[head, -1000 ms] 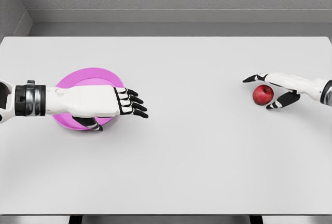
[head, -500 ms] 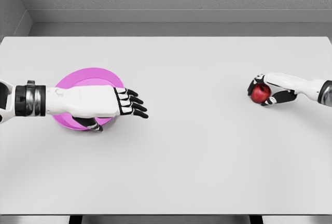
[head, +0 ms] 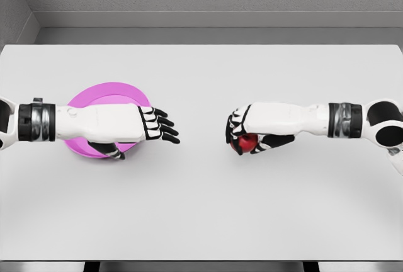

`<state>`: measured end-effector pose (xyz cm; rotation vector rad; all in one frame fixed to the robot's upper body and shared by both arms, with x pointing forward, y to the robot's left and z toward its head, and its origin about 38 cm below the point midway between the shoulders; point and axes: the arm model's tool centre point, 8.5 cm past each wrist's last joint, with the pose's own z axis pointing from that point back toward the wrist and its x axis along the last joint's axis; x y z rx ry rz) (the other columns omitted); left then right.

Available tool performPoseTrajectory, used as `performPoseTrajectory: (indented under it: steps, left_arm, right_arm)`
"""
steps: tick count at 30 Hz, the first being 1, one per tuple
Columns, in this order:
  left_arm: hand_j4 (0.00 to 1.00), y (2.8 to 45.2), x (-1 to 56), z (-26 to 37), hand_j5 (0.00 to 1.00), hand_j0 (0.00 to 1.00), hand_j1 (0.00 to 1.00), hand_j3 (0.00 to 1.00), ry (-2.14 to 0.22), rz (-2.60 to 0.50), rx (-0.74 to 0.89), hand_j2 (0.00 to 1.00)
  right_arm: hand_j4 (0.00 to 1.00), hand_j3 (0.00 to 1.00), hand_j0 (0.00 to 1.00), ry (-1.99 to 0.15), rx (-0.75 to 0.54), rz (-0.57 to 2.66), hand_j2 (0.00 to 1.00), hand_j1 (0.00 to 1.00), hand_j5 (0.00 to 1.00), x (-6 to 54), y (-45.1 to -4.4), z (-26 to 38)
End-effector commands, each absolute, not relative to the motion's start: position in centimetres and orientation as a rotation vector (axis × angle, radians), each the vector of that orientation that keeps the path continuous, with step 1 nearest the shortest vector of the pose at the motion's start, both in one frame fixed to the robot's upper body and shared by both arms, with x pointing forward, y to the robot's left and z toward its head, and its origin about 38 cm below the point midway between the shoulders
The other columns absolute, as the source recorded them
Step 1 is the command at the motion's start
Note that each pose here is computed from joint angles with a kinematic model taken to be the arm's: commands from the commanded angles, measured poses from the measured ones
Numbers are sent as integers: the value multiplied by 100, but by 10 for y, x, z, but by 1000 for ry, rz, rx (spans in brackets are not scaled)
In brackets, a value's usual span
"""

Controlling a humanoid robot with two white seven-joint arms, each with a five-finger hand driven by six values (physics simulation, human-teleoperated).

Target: Put the apple on the plate with both arms

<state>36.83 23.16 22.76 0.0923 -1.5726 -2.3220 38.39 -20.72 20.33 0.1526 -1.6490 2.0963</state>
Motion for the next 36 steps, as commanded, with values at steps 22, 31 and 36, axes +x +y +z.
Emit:
performPoseTrajectory:
  steps: [22,31,36]
  left_arm:
    - [100,184,367,226,100,100,100,100,-1679,-2342,-16,100]
    - [100,82,401,199,100,100,100,100,-1703,-2375,-189,100]
    - [100,81,400,187,100,100,100,100,-1645,-2463,-125,100]
  right_arm:
    - [100,100,100,-1681,-262,1451,100,100,100,448,-396,244]
    - [100,100,100,-1659,-246,1450,100,100,100,443,-398,234]
    - [100,100,100,-1655,-250,1455,100,100,100,442,-399,235]
